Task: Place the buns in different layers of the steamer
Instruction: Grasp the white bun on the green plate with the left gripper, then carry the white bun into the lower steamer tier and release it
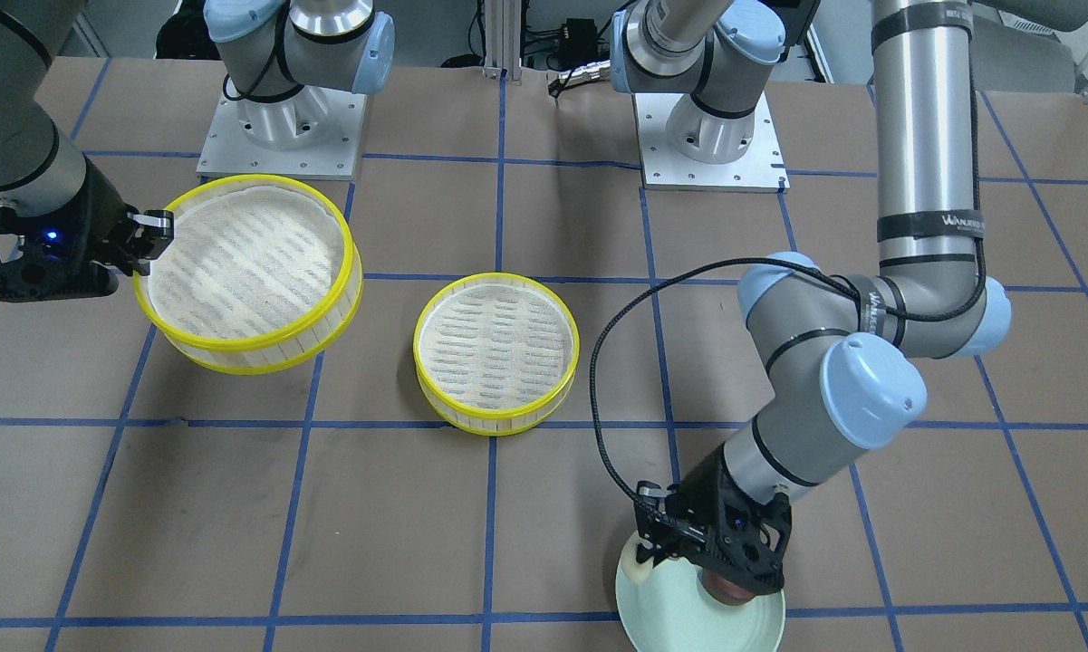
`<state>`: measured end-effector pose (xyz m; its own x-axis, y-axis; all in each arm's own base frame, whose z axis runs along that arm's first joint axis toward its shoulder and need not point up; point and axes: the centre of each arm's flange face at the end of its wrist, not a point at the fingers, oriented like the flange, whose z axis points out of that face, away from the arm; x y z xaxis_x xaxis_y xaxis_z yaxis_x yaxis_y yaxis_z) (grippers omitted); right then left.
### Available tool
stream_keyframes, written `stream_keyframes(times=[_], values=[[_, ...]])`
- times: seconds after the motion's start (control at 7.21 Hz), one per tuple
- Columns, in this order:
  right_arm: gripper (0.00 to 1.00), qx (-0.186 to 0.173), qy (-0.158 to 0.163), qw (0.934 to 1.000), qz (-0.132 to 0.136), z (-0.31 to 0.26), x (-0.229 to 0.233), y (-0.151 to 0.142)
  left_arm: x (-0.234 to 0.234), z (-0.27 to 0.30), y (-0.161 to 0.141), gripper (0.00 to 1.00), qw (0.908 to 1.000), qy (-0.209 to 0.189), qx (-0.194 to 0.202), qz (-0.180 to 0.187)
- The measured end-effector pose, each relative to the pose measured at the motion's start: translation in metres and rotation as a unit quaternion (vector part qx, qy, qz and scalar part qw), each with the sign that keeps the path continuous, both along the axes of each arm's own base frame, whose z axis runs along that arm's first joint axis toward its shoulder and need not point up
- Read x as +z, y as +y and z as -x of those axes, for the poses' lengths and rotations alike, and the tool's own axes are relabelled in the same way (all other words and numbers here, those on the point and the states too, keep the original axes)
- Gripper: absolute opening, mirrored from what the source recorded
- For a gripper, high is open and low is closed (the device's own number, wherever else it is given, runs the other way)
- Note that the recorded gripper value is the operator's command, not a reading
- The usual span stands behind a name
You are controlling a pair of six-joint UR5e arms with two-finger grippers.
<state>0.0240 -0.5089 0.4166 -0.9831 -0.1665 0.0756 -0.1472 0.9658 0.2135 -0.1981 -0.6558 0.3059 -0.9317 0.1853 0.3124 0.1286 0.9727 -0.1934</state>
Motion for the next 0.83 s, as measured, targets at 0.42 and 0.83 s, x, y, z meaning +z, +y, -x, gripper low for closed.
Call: stream_keyframes(times=[0.42,0.83], values=[[0.0,0.0,0.0,1.0,0.002,0.0,-0.001,0.003,-0.018,0.045,0.074,0.0,0.9849,0.008,0.12,-0.125],[0.0,0.0,-0.001,1.0,-0.002,-0.002,-0.005,0.005,-0.038,0.077,0.112,1.0,0.9524,-0.002,0.211,-0.22]])
